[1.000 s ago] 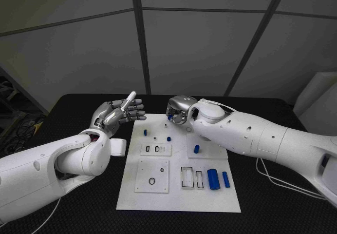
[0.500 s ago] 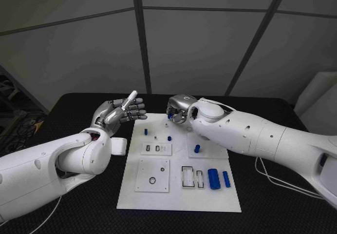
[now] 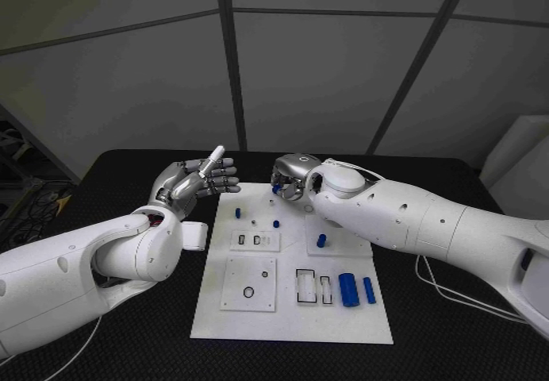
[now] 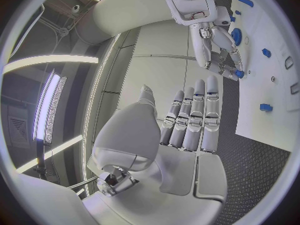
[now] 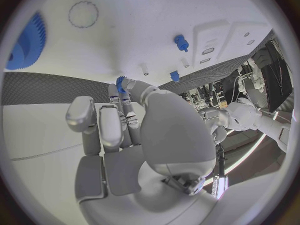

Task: Assemble the parts on the task board

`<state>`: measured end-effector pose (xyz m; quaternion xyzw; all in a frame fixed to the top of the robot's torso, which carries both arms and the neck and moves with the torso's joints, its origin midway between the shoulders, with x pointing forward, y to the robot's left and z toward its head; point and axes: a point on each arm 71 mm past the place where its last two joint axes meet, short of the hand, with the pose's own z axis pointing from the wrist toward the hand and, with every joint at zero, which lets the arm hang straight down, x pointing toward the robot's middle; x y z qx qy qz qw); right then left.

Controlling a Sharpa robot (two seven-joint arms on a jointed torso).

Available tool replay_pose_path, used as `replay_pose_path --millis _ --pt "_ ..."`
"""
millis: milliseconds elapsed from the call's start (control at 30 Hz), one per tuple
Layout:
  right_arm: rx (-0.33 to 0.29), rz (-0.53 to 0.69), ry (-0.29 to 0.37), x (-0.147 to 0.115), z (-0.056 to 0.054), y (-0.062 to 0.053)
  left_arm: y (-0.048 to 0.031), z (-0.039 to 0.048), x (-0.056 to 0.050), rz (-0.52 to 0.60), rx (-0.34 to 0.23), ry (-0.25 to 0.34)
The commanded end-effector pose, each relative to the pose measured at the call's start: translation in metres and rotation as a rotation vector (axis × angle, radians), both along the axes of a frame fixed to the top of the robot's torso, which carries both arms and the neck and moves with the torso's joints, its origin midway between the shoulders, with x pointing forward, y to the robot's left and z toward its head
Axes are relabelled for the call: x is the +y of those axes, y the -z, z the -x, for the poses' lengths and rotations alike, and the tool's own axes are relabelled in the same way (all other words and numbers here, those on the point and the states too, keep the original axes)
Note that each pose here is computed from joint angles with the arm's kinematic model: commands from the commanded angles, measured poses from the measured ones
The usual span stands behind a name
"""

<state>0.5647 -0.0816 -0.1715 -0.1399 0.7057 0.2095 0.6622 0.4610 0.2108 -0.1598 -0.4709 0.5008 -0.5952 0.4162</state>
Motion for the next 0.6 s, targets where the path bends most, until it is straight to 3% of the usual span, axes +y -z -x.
replay_pose_path --millis 33,367,600 --pt "0.006 0.014 -0.003 -0.0007 -0.0003 0.0006 -0.0019 -0.0002 -0.0015 0.001 -0.010 0.016" --pt "-0.012 0.000 0.013 -0.0022 -0.0008 -0.0010 -0.0022 -0.0004 -0.0011 0.001 -0.010 0.017" --pt "-0.049 -0.041 0.008 -0.0100 0.0054 -0.0071 -0.0021 -0.0008 0.0006 0.000 -0.010 0.013"
